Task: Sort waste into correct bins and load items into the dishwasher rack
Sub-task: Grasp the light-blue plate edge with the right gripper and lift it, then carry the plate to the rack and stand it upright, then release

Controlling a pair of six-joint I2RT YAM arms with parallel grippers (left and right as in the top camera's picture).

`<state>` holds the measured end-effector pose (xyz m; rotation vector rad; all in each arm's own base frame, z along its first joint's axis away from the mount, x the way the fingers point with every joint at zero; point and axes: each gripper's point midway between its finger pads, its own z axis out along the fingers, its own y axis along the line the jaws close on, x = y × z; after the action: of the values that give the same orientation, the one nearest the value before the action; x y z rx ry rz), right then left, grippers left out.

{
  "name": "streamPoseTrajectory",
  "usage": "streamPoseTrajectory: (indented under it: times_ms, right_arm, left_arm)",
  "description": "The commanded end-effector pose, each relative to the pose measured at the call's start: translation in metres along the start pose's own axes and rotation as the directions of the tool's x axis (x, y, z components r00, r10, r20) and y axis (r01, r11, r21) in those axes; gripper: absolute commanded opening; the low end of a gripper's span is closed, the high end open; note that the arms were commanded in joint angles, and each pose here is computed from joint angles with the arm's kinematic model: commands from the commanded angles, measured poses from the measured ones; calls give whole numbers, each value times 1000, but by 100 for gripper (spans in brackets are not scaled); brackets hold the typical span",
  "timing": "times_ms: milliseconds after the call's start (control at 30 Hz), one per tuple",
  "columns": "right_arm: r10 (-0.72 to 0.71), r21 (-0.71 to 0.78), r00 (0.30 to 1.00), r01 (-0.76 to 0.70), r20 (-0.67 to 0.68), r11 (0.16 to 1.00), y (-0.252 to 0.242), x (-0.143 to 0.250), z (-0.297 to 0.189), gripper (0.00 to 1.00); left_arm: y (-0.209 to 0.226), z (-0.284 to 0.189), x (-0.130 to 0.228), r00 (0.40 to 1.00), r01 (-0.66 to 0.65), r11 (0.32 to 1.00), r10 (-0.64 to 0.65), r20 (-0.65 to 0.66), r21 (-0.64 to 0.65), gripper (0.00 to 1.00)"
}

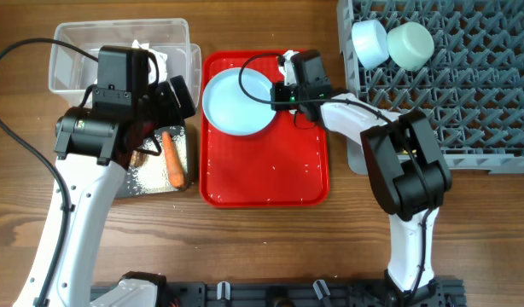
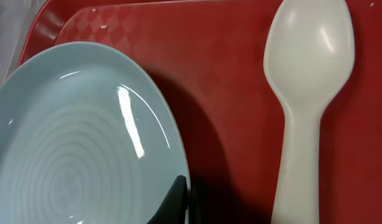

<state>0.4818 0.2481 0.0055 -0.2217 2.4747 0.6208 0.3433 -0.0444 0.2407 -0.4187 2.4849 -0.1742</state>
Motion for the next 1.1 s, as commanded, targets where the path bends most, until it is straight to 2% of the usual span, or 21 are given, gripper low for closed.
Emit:
streamPoseTrajectory:
  times_ms: [0, 167, 367, 467, 567, 667, 700, 767, 833, 1000, 1067]
  right_arm:
    - [28, 53, 998, -24, -65, 998, -20, 21, 6, 4]
    - [51, 55, 997, -48, -50, 997, -18, 2, -24, 4]
    - [-1, -56, 994, 7, 112, 998, 28, -67, -133, 4]
    - [-4, 42, 972, -6, 236, 999, 20, -96, -195, 4]
    - [3, 186, 936, -73, 351, 980, -10, -117, -248, 4]
    - [-14, 428, 863, -237, 505, 872, -73, -136, -314, 4]
    - [-37, 522, 830, -314, 556, 793, -99, -140, -338, 4]
    - [-132, 670, 802, -381, 582, 638, -136, -144, -378, 4]
    - [-224, 768, 799, -394, 558, 505, -162, -148, -409, 4]
    - [-370, 865, 798, -350, 476, 359, -195, -167, -446, 4]
    - [-401, 918, 828, -324, 393, 229, -213, -165, -459, 4]
  left_arm:
    - [-2, 0, -1, 1000, 11, 1000, -11, -2, 12, 100]
    - [-2, 0, -1, 1000, 11, 1000, -11, -2, 11, 100]
    - [-2, 0, -1, 1000, 11, 1000, -11, -2, 11, 100]
    - [-2, 0, -1, 1000, 12, 1000, -12, -2, 11, 100]
    - [-2, 0, -1, 1000, 12, 1000, -12, -2, 11, 100]
    - [-2, 0, -1, 1000, 11, 1000, -11, -2, 11, 100]
    - [-2, 0, -1, 1000, 11, 1000, -11, -2, 11, 100]
    - [-2, 0, -1, 1000, 11, 1000, -11, -2, 11, 100]
    - [-2, 0, -1, 1000, 11, 1000, -11, -2, 11, 100]
    - [-2, 0, -1, 1000, 11, 1000, -11, -2, 12, 100]
    - [-2, 0, -1, 1000, 12, 1000, -12, -2, 11, 100]
